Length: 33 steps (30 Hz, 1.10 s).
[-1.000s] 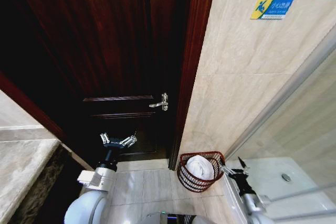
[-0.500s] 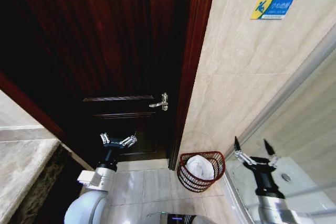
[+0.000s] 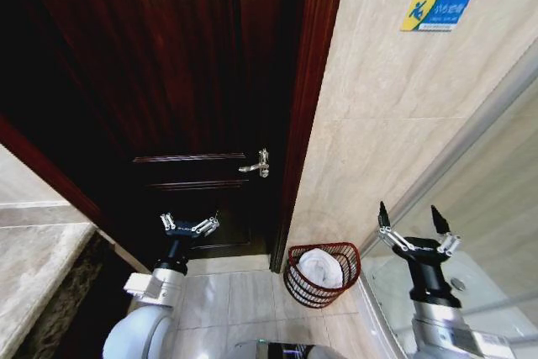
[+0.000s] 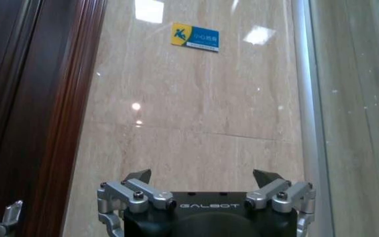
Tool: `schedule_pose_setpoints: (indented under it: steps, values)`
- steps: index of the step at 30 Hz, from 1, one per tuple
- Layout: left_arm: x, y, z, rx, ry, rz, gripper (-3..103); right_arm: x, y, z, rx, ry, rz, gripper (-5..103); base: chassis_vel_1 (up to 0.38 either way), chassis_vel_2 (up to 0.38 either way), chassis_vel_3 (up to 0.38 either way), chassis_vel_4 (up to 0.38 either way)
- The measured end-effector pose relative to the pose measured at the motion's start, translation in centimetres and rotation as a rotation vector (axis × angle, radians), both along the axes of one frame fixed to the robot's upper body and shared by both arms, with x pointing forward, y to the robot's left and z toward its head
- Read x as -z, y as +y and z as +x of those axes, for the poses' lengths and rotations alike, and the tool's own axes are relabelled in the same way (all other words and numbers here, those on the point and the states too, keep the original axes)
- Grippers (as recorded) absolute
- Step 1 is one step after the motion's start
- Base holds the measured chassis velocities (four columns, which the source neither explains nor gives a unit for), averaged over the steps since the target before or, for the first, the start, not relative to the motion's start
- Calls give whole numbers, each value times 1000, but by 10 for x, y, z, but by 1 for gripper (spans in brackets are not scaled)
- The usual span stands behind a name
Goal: Discard the used towel into the hamper.
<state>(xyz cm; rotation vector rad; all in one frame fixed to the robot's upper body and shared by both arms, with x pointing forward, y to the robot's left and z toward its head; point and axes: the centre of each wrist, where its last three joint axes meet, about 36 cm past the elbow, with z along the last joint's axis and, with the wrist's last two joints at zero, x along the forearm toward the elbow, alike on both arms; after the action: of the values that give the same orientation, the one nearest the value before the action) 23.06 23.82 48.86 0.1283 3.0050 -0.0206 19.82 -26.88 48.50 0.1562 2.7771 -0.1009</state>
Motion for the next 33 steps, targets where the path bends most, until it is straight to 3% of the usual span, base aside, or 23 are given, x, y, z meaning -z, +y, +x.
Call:
schedule_pose_setpoints:
  steps: [33]
  values:
    - [0, 0, 0, 0, 0, 0, 100, 0, 1, -1, 1, 4, -1, 100, 0, 0, 0, 0]
